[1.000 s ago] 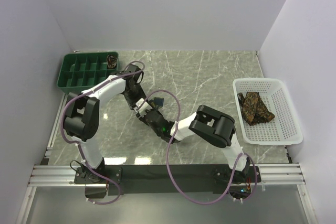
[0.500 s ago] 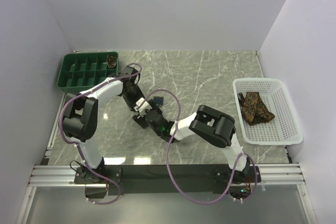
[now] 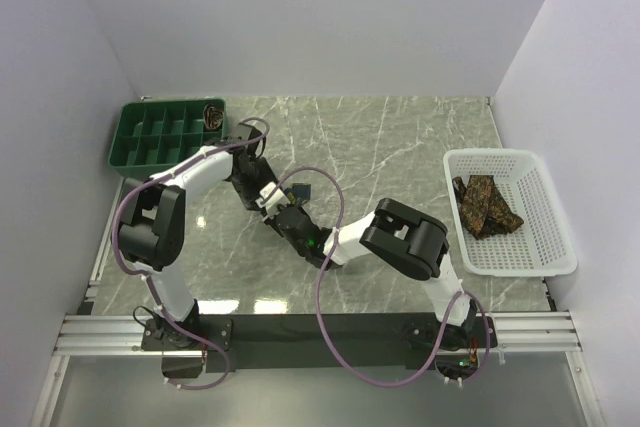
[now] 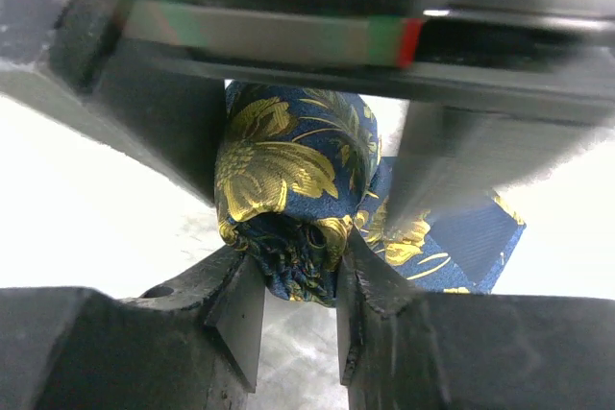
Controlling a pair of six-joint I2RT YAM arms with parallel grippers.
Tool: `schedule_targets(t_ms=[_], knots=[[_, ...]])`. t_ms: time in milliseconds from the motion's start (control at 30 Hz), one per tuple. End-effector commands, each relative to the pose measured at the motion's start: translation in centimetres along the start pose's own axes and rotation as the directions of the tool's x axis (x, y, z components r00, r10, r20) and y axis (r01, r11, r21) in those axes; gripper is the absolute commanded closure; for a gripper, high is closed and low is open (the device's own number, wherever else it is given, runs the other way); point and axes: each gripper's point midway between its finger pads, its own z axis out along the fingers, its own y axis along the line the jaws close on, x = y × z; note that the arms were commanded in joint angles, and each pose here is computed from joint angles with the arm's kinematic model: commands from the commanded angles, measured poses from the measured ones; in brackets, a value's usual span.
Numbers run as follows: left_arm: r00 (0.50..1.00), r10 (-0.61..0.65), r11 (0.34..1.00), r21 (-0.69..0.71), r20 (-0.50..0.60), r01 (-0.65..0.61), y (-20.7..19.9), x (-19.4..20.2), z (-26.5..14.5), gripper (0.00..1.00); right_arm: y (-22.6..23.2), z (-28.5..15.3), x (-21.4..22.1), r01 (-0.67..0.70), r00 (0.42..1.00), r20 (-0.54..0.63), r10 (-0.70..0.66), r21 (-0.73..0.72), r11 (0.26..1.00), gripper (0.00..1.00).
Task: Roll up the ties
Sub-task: Roll the tie
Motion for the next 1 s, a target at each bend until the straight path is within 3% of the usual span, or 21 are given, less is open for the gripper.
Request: schedule_targets(t_ms=[0, 100, 200, 333, 400, 567, 733, 867, 900, 967], knots=[[0.995, 0.019, 0.995, 0.095, 0.095, -0.028, -2.9, -2.1, -2.9, 0.33, 2.0, -0.8, 3.1, -0.004, 0.995, -0.095, -0.006, -0.099, 0.995, 0.86], [0.971, 0.007, 0.994, 0.106, 0.237, -0.033, -3.3, -5.1, -5.4, 0.15, 2.1, -1.0, 3.3, -0.018, 0.994, -0.105, 0.007, -0.108, 0.994, 0.86], [0.914, 0.013, 0.992, 0.11, 0.405, -0.063, -3.7, -8.0, -8.4, 0.09, 2.2, -1.2, 3.2, -0.045, 0.993, -0.112, 0.032, -0.116, 0.992, 0.86], [0.802, 0.02, 0.989, 0.106, 0.597, -0.104, -3.1, -10.3, -11.9, 0.08, 2.0, -1.4, 3.5, -0.087, 0.988, -0.136, 0.069, -0.131, 0.988, 0.86], [0.767, 0.027, 0.989, 0.097, 0.641, -0.115, -2.0, -10.5, -11.5, 0.09, 2.3, -1.8, 3.5, -0.156, 0.979, -0.157, 0.131, -0.155, 0.976, 0.86], [0.74, 0.048, 0.976, 0.126, 0.671, -0.178, 0.1, -8.7, -9.7, 0.08, 0.8, -1.9, 4.1, -0.349, 0.922, -0.24, 0.303, -0.176, 0.921, 0.87], [0.731, 0.117, 0.945, 0.151, 0.672, -0.29, 0.3, -6.9, -8.3, 0.07, 0.1, -2.4, 5.1, -0.631, 0.756, -0.367, 0.542, -0.188, 0.753, 0.9], [0.673, 0.221, 0.889, 0.137, 0.706, -0.436, -0.9, -5.4, -8.4, 0.05, -0.1, -3.1, 5.4, -0.788, 0.602, -0.442, 0.665, -0.198, 0.582, 0.91], [0.66, 0.252, 0.868, 0.136, 0.707, -0.477, -1.6, -4.6, -8.4, 0.04, -0.2, -3.4, 5.7, -0.839, 0.529, -0.469, 0.707, -0.163, 0.52, 0.91], [0.621, 0.335, 0.827, 0.094, 0.709, -0.554, -2.0, -3.5, -7.9, 0.03, -1.0, -3.4, 5.9, -0.885, 0.452, -0.49, 0.746, -0.144, 0.443, 0.91]])
